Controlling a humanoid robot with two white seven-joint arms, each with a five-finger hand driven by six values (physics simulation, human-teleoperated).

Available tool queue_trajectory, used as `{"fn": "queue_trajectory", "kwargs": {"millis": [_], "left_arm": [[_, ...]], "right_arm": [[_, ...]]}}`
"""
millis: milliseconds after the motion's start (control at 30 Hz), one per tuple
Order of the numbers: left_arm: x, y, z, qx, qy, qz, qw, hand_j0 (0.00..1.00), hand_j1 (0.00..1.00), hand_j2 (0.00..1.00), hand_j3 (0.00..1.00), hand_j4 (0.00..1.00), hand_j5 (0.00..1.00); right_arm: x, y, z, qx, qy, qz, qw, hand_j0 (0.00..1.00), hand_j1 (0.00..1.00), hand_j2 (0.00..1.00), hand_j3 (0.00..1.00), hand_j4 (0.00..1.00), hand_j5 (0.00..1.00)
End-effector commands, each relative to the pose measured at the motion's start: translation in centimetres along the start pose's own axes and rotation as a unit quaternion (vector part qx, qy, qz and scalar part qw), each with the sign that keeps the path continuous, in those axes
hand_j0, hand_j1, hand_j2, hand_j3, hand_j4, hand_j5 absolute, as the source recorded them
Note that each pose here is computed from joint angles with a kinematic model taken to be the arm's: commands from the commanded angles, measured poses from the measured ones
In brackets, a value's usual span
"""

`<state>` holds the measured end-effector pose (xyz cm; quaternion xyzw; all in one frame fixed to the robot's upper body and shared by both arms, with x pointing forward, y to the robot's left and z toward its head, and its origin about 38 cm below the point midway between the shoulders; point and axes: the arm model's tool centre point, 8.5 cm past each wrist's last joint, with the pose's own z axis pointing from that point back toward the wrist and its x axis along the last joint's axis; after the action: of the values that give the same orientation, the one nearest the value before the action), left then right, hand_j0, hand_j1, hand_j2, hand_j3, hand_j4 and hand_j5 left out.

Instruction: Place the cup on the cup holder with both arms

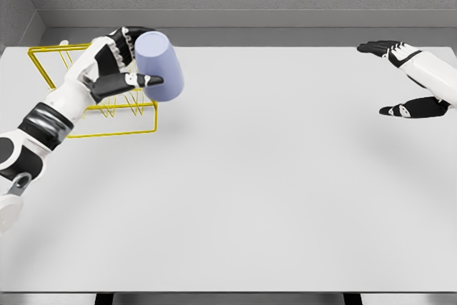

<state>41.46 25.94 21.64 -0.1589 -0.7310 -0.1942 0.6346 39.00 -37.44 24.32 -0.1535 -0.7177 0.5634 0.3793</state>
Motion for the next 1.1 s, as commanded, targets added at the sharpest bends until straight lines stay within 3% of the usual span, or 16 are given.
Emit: {"fn": "queue_trajectory", "kwargs": {"millis": [0, 533, 1067], "left_arm": [[0.0, 0.7, 0.2, 0.008, 0.002, -0.001, 1.0, 0.63, 0.63, 0.63, 0.63, 0.63, 0.63], [0.2, 3.4, 0.9, 0.038, 0.003, -0.001, 0.9993, 0.62, 0.62, 0.62, 0.62, 0.62, 0.62], [0.5, 3.6, 1.1, 0.036, 0.001, -0.002, 0.9993, 0.63, 0.63, 0.63, 0.63, 0.63, 0.63]], "right_arm": [[0.0, -0.1, 0.0, -0.002, 0.0, -0.003, 1.0, 1.0, 1.0, 1.0, 1.0, 1.0, 1.0], [0.0, -0.1, 0.0, -0.004, -0.001, -0.004, 1.0, 1.0, 1.0, 1.0, 1.0, 1.0, 1.0], [-0.1, 0.0, 0.2, -0.004, 0.003, -0.004, 1.0, 1.0, 1.0, 1.0, 1.0, 1.0, 1.0]]}}
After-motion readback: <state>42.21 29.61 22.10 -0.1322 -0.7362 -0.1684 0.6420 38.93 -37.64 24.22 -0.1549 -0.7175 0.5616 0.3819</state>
